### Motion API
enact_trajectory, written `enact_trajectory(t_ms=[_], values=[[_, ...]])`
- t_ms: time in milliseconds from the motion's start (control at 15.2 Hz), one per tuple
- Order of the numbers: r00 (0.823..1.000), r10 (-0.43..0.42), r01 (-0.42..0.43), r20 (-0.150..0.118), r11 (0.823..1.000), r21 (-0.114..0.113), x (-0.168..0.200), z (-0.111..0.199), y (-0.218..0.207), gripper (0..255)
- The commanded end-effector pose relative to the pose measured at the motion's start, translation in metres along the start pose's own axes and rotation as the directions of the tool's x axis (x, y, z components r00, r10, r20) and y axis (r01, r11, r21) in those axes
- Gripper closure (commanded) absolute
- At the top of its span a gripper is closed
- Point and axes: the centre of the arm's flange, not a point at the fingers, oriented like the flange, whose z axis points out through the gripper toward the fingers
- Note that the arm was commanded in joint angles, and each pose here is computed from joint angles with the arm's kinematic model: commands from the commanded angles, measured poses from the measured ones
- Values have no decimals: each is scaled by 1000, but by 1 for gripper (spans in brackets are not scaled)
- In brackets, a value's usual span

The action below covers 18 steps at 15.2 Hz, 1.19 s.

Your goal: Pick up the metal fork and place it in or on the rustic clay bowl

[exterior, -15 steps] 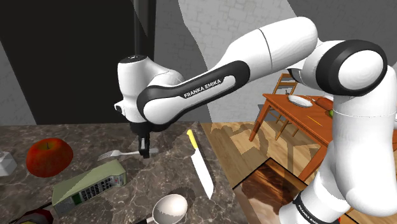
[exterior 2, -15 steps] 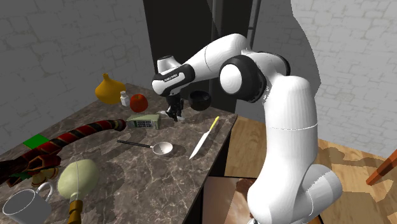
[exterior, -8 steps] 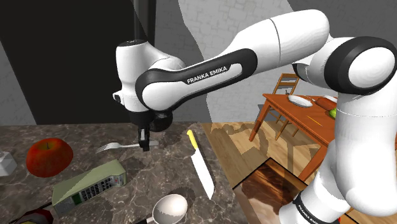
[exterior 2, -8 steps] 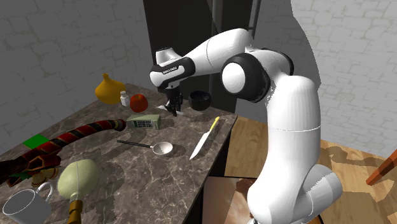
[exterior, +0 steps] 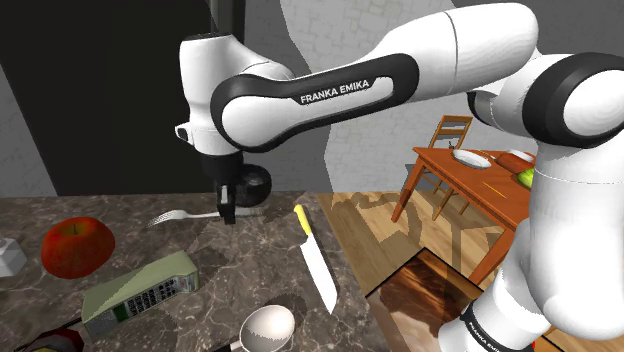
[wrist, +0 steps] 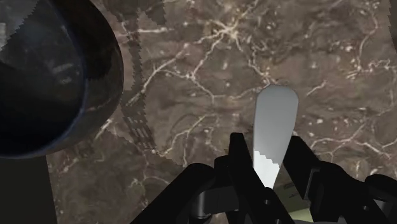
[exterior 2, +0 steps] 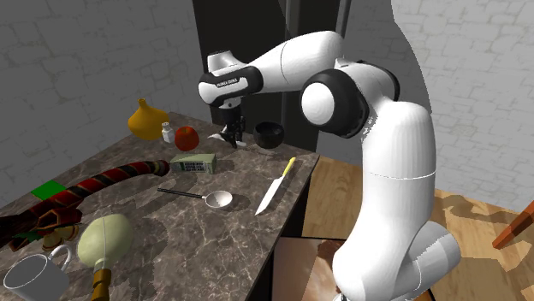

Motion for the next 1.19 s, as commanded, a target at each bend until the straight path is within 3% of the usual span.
enact_trajectory(t_ms=[0, 990, 1122], values=[[1000, 0, 0, 0, 1000, 0, -1, -10, 1, 255], [1000, 0, 0, 0, 1000, 0, -9, -86, 1, 255], [1000, 0, 0, 0, 1000, 0, -21, -84, 25, 255]])
